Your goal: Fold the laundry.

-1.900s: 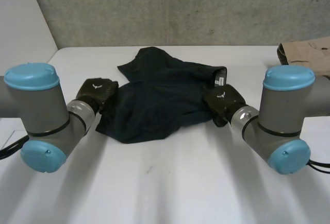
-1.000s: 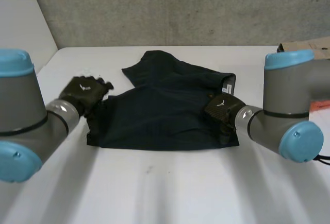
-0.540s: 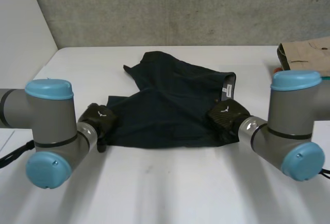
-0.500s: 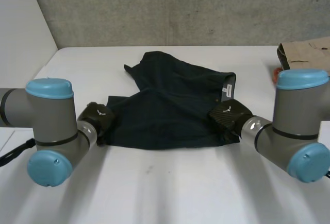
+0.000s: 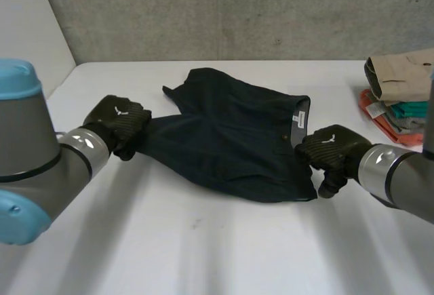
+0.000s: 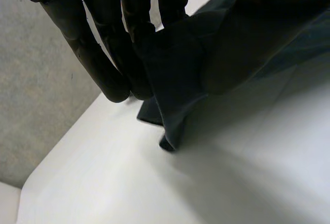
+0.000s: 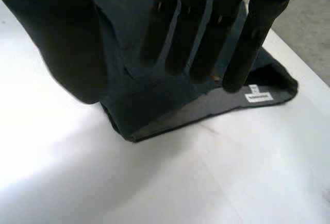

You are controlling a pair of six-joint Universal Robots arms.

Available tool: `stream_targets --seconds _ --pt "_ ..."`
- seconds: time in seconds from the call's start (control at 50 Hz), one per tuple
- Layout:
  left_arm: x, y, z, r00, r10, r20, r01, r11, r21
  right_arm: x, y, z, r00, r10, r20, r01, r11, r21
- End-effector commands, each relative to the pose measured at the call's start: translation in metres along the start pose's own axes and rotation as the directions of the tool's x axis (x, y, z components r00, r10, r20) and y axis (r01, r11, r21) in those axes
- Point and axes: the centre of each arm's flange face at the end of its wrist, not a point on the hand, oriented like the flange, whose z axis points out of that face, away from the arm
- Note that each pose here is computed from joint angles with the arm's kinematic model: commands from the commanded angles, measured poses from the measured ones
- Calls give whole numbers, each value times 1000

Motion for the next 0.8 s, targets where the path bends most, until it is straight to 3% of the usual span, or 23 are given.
stream_targets --seconds 0.02,0.1,0.32,0.5,0.6,0.66,0.76,0.8 --pt "7 -4 -1 999 -8 -35 8 1000 -3 11 -2 14 988 120 -92 -113 991 77" --pt "8 -5 5 1000 -13 -26 13 1000 -11 -4 10 34 976 202 -81 -196 978 72" --pt "-5 -33 -3 998 -54 23 52 996 69 -29 37 66 985 169 -25 -169 985 16" --pt "-7 -35 -4 994 -102 27 100 992 75 -25 44 80 982 142 -126 -129 986 109" --pt "2 -18 -12 996 -91 -17 91 996 -17 -15 20 43 984 86 -155 -54 979 197" --pt "11 -3 -29 996 -27 -88 15 990 -139 -17 5 9 995 -7 -103 28 978 205" --pt "18 27 -62 961 88 -261 -173 930 -324 -24 18 -33 984 -138 112 139 990 4" --pt "20 31 -67 947 97 -308 -202 921 -333 -33 30 -47 951 -174 257 212 969 -125"
